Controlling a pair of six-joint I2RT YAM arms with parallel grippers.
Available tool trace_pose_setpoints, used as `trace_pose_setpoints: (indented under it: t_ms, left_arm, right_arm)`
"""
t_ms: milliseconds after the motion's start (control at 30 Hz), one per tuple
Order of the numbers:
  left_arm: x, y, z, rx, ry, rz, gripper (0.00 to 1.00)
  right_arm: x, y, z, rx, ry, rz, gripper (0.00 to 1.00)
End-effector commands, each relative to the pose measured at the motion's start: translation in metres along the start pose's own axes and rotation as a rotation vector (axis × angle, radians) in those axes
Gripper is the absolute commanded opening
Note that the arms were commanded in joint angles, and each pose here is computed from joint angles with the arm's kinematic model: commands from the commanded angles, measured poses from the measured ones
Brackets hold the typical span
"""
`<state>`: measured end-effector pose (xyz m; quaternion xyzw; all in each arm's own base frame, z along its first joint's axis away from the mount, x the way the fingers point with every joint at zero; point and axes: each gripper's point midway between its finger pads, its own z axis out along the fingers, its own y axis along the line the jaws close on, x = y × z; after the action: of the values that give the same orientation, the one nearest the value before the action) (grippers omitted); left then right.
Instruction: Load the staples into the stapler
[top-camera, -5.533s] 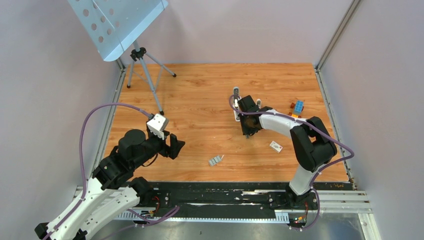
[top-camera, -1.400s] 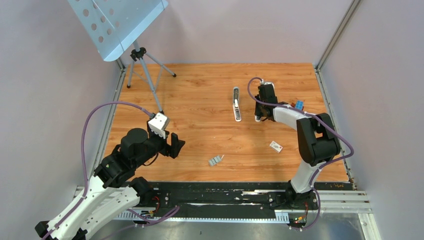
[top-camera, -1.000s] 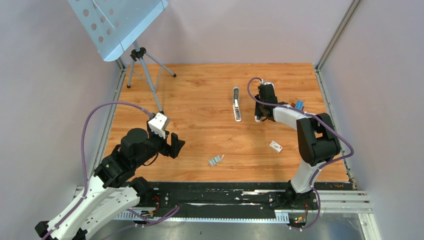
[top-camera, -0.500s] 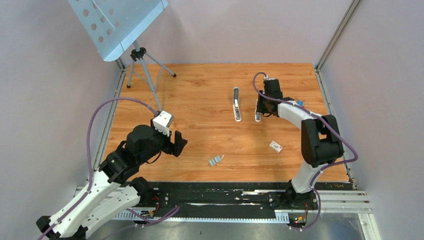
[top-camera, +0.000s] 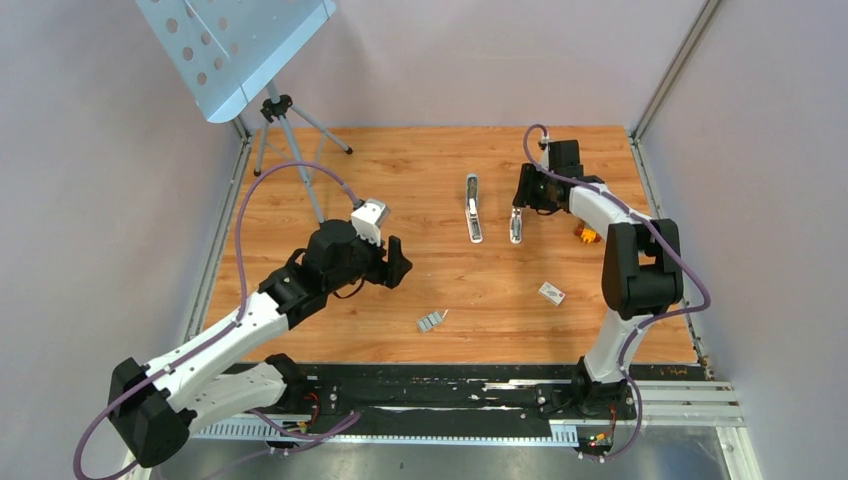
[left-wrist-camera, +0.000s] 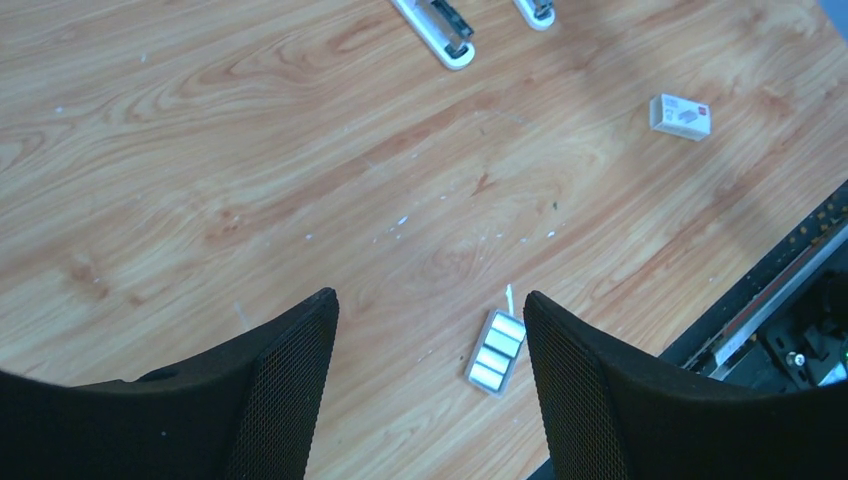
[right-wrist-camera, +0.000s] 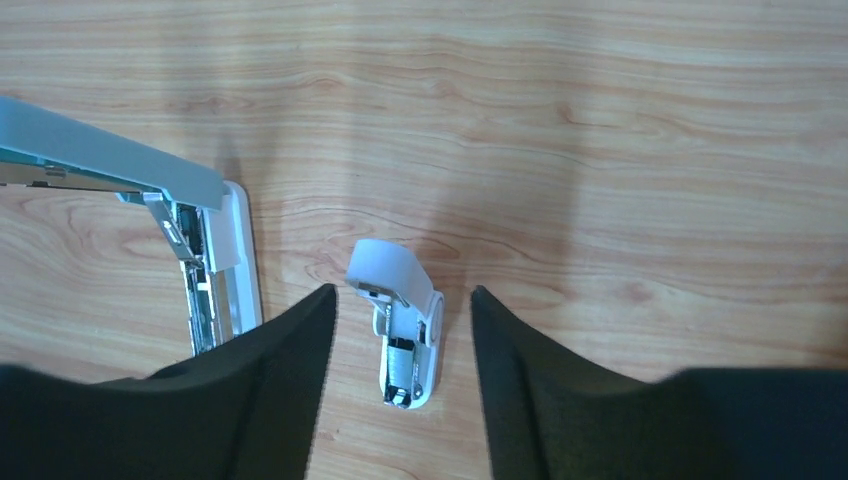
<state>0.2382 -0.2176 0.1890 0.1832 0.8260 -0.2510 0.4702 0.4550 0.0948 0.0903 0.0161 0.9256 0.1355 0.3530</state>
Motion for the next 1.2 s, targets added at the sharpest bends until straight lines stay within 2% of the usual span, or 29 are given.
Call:
trace_pose_setpoints:
  t_ms: [0,200,400,600,900,1167]
  left_arm:
    - [-0.024,-0.017,0.011,0.076,-0.08,-0.037,0.71]
    - [-0.012,-0.014,0.013,0.07,-0.058,-0.034,0.71]
    - [-0.006,-0.011,0.012,0.062,-0.046,-0.021,0.71]
    - [-0.005,-0.012,0.01,0.073,-0.047,-0.023,0.71]
    - [0.004,-0.012,0.004,0.08,-0.042,-0.027,0.73]
    - [0.007,-0.008,-0.003,0.064,-0.055,-0.031,0.74]
  right_arm:
    - [0.0,0.012,0.007,-0.135,0.044,-0.073,0.61]
    - [-0.009,0.018,0.01,-0.208,0.041,-0.18,0.64]
    - [0.001,0.004,0.009,-0.167,0.088,-0.127,0.63]
    - [0.014,-0.006,-0.005,-0.092,0.101,-0.079,0.68]
    - [0.029,-0.024,-0.001,-0.001,0.117,-0.065,0.58]
    - [0.035,-0.028,0.001,0.015,0.128,-0.063,0.57]
